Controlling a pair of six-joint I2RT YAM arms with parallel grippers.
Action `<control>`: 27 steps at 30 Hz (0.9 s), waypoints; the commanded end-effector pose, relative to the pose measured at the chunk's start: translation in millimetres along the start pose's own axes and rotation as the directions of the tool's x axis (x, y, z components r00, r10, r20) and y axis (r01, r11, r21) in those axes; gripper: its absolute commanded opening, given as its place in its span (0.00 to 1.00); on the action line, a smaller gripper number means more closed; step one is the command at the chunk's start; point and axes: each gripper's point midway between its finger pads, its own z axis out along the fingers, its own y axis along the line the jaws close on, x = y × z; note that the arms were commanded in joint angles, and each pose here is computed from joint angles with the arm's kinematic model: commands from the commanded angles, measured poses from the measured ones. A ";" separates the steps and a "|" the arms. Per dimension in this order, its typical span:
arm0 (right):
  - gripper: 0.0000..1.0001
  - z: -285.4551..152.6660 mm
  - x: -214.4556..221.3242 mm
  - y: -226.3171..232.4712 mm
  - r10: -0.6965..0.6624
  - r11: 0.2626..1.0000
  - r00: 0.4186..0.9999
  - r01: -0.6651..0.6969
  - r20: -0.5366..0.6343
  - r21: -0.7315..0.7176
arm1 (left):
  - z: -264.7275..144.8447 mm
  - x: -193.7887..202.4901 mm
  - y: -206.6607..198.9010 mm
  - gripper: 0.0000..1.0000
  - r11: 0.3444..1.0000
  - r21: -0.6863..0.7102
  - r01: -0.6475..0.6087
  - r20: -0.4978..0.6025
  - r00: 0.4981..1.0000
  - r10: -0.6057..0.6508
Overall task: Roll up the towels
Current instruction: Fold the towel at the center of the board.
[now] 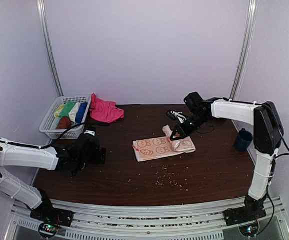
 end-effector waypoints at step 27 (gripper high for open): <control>0.00 56.7 -37.3 40.1 -0.037 0.992 0.999 0.036 -0.001 -0.122 | 4.8 11.2 1.2 0.98 1.000 -0.018 0.006 -0.009 1.000 -0.006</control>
